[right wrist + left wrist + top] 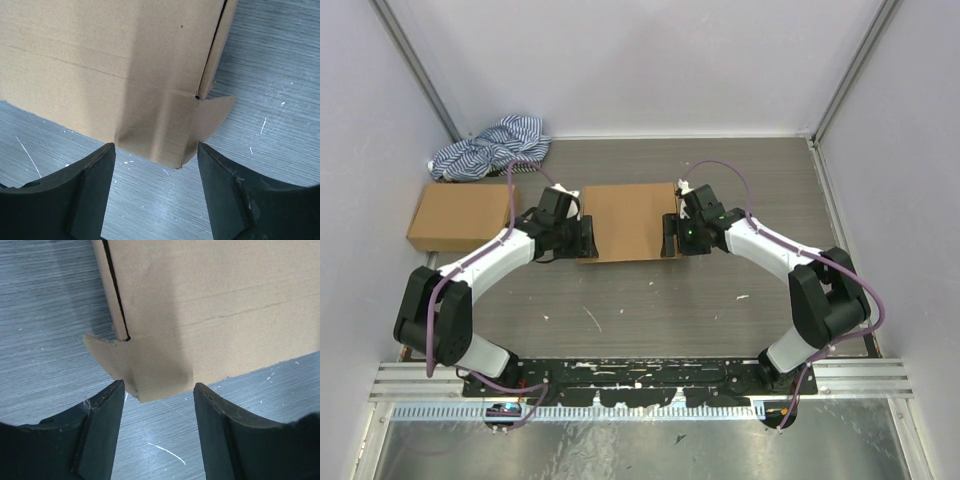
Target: Fold the paper box
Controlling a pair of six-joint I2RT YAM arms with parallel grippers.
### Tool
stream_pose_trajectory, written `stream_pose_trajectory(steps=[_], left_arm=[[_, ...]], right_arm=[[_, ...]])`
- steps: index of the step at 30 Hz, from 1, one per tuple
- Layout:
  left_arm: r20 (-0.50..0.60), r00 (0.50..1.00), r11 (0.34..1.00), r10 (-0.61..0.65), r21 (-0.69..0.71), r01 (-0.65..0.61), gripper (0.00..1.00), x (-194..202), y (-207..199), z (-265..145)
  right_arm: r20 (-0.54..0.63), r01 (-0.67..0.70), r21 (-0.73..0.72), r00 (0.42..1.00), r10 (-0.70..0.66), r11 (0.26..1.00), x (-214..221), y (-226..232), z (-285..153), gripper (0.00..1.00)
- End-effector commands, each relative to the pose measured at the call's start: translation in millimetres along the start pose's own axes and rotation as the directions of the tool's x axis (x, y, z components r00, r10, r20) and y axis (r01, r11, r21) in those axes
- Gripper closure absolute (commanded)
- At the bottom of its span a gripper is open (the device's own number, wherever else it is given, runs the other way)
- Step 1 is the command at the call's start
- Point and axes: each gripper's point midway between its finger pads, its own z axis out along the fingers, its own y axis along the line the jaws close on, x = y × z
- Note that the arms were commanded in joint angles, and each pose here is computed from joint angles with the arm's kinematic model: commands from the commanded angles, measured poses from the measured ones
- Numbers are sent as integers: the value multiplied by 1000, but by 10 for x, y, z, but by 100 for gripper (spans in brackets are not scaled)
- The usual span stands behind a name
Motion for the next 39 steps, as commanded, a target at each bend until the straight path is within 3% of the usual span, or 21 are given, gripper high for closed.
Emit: stream_pose_trajectory(steps=[1,7,14,29,39], left_arm=[[43,999,999,28,-29,-27,35,-99,40,44],[66,997,999,30,-37,-28,35,-154,64,144],[12,1000,999,25,19,-26,37,-68,-19,255],[29,999,996,16,92,-19,38,-111,-211,-75],[-16,1000,1000,11,19,-10,39,-62,-106,-156]], right_arm=[[66,26,-22,998,-25,999,-230,102,-21,29],[61,28,-37,998,-26,999,-227,128,19,29],[63,30,-63,998,-26,998,-233,189,-8,30],[80,50,-123,996,-41,991,-250,346,-140,31],[81,29,-81,996,-23,996,-297,319,-280,32]])
